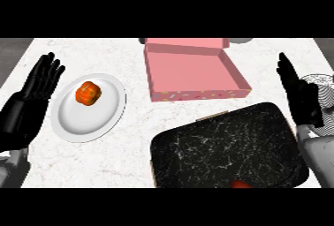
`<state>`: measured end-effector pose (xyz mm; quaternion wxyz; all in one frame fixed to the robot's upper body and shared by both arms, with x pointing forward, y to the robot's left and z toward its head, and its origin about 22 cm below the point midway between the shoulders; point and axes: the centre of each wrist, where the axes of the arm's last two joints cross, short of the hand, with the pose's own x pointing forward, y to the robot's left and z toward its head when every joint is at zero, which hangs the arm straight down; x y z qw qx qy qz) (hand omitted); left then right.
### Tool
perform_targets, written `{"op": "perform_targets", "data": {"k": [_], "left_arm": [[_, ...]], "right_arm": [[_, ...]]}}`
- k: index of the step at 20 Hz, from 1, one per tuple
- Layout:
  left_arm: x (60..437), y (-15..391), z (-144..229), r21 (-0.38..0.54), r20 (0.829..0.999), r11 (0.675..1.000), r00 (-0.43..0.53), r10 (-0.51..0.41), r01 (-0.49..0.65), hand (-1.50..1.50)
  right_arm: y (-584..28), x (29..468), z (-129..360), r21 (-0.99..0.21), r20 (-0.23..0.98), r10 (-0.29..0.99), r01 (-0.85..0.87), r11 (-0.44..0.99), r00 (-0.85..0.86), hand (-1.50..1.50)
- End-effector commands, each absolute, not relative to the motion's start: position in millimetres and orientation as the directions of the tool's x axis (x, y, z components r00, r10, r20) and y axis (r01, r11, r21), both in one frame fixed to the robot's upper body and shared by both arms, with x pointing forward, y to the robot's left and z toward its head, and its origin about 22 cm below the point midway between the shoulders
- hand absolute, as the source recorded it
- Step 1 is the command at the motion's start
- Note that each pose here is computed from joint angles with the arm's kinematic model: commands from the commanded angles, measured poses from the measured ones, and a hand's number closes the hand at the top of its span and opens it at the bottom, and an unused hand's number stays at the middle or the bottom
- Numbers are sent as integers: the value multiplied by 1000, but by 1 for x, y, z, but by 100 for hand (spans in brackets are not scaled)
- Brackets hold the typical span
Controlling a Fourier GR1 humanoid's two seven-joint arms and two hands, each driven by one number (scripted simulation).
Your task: Pick the bell pepper from the tray and place it in the tiered basket
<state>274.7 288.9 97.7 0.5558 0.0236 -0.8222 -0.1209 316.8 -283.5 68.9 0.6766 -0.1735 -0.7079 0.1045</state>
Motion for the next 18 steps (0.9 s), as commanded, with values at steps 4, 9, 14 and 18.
{"op": "perform_targets", "data": {"k": [4,9,14,18], "left_arm": [[243,297,16,219,976,975,-1,-219,-35,0],[207,281,-45,194,951,972,269,-153,-133,0],[195,261,-54,199,950,968,273,-153,-151,0],[213,254,-46,190,954,972,260,-149,-140,0]], "right_arm": [[-224,312,130,-270,883,102,-319,909,-457,150],[-269,307,103,-44,960,3,-139,989,-279,-150],[-314,271,103,57,911,-184,-331,942,-368,-150],[-334,260,132,-103,932,-67,-436,894,-356,-150]]}}
